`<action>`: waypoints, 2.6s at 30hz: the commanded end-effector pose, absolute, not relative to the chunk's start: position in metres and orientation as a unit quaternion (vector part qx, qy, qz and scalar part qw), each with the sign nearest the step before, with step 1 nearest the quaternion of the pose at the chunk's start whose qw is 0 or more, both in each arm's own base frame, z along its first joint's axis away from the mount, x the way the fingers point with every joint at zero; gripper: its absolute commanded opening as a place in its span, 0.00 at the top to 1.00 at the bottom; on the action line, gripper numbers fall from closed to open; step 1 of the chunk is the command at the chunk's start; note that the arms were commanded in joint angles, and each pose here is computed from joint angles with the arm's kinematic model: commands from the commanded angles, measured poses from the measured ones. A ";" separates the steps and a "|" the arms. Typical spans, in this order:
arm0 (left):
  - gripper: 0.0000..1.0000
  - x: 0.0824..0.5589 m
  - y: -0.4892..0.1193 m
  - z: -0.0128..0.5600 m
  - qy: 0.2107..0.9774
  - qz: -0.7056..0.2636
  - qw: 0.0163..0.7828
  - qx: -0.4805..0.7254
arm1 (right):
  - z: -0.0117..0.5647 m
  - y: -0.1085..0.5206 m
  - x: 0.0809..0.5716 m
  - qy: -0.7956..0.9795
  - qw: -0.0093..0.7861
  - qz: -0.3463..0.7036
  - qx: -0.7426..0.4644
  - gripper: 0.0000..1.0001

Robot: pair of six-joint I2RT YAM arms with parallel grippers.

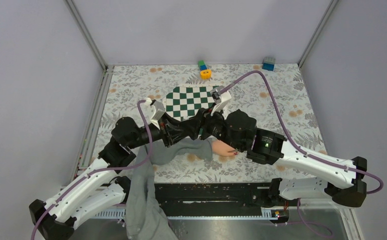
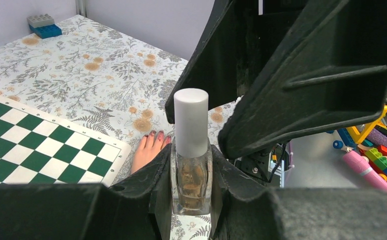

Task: Paint the nails
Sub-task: Unscrew the nail polish bottle.

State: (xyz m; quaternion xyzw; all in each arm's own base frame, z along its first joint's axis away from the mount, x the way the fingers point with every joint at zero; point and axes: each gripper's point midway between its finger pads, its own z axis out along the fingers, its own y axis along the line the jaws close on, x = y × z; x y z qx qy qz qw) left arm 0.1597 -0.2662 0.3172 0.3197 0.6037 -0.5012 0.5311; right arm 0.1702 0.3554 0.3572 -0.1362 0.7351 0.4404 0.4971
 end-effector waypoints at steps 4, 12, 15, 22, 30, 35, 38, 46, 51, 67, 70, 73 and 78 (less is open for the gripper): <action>1.00 0.158 -0.268 0.337 0.575 -0.508 0.551 0.328 | 0.379 0.357 0.175 0.726 0.516 0.437 -0.122 0.47; 1.00 0.160 -0.269 0.336 0.577 -0.507 0.551 0.327 | 0.377 0.361 0.178 0.730 0.519 0.427 -0.125 0.53; 1.00 0.160 -0.269 0.336 0.577 -0.507 0.551 0.327 | 0.374 0.361 0.179 0.733 0.519 0.422 -0.125 0.55; 1.00 0.160 -0.269 0.335 0.577 -0.506 0.550 0.330 | 0.371 0.361 0.181 0.735 0.519 0.419 -0.122 0.79; 1.00 0.142 -0.272 0.343 0.544 -0.532 0.541 0.359 | 0.378 0.356 0.172 0.717 0.526 0.431 -0.151 1.00; 1.00 0.125 -0.275 0.350 0.512 -0.567 0.520 0.382 | 0.389 0.356 0.154 0.691 0.518 0.470 -0.182 1.00; 1.00 0.119 -0.276 0.352 0.502 -0.577 0.512 0.390 | 0.388 0.358 0.146 0.686 0.508 0.481 -0.200 1.00; 1.00 0.101 -0.277 0.358 0.472 -0.607 0.487 0.413 | 0.401 0.363 0.129 0.652 0.499 0.523 -0.229 1.00; 1.00 0.090 -0.276 0.362 0.452 -0.624 0.473 0.428 | 0.408 0.364 0.109 0.618 0.486 0.557 -0.266 1.00; 1.00 0.055 -0.266 0.371 0.396 -0.659 0.419 0.483 | 0.416 0.363 0.054 0.522 0.441 0.626 -0.376 1.00; 1.00 0.051 -0.265 0.371 0.391 -0.662 0.408 0.492 | 0.417 0.361 0.045 0.504 0.435 0.631 -0.398 1.00; 1.00 0.046 -0.263 0.372 0.383 -0.667 0.399 0.500 | 0.418 0.361 0.036 0.490 0.422 0.637 -0.419 1.00; 1.00 0.041 -0.261 0.373 0.376 -0.674 0.388 0.505 | 0.418 0.362 0.028 0.481 0.404 0.646 -0.434 1.00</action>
